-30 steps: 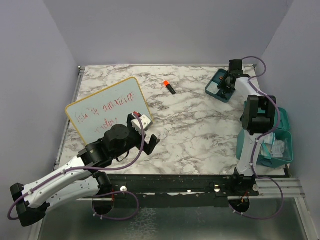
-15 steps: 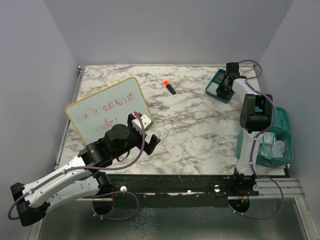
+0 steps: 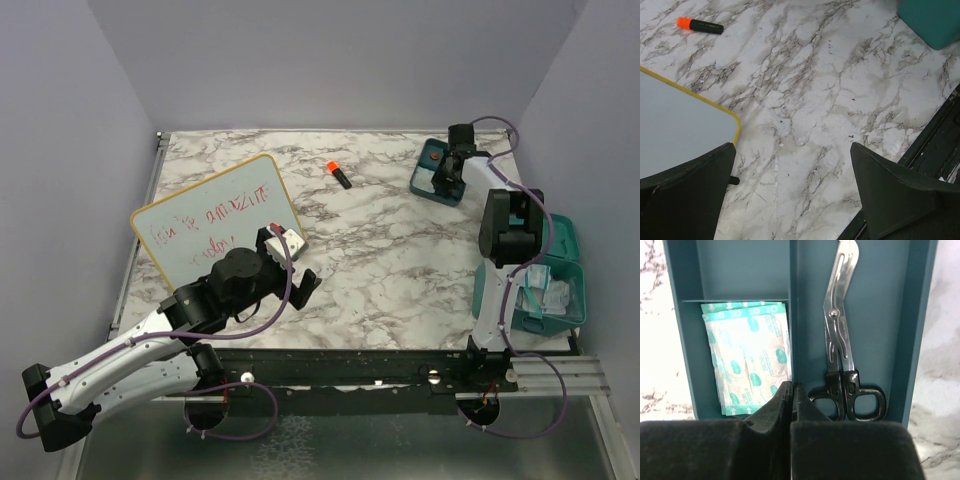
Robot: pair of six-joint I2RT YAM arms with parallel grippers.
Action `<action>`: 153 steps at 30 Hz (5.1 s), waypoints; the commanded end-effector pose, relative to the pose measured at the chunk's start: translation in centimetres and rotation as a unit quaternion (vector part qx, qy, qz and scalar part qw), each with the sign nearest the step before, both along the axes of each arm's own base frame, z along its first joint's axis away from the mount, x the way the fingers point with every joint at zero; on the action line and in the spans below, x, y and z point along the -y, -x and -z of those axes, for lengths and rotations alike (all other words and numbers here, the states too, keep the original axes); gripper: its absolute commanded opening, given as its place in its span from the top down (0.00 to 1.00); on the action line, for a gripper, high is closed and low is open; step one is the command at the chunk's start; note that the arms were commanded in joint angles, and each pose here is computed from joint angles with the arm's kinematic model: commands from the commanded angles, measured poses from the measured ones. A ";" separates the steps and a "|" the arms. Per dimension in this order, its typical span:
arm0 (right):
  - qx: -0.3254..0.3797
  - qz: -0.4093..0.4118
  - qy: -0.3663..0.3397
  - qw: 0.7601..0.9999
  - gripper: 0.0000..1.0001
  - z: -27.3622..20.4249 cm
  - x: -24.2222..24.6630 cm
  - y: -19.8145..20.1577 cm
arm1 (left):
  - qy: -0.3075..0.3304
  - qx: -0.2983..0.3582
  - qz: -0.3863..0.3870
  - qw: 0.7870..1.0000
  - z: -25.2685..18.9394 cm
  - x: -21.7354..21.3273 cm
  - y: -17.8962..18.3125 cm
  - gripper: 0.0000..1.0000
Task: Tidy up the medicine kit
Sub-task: Move the medicine box compartment to the center of the board, then move the medicine box to the center of the board.
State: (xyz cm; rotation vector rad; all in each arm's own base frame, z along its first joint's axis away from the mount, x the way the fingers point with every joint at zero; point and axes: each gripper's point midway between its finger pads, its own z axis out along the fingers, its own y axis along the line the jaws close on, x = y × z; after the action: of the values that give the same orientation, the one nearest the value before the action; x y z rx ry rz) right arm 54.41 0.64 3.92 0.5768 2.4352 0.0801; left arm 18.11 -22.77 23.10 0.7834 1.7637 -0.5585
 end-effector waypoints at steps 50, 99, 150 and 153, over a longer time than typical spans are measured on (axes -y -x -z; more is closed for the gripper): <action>-0.018 -0.162 0.078 0.983 0.64 -7.6 -17.0 25.1 | -0.001 0.004 -0.006 1.000 0.3 -0.2 -0.2 0.01; -0.006 0.096 0.039 0.995 0.50 -8.6 3.6 24.3 | 0.009 0.010 -0.004 1.000 -0.2 -0.4 0.1 0.01; 0.128 -0.065 -0.109 0.984 0.56 -18.7 -3.6 20.7 | 0.005 0.023 -0.053 0.998 -0.5 -2.1 -0.9 0.01; 0.137 -0.073 -0.119 0.981 0.57 -19.6 -4.6 21.1 | 0.000 0.024 -0.071 0.997 -0.4 -2.6 -1.3 0.01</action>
State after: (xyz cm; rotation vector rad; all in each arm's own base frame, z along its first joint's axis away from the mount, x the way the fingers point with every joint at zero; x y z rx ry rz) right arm 34.37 3.56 22.42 0.4811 2.1943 0.4082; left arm 18.77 -21.36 23.95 0.7079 1.7394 -0.5067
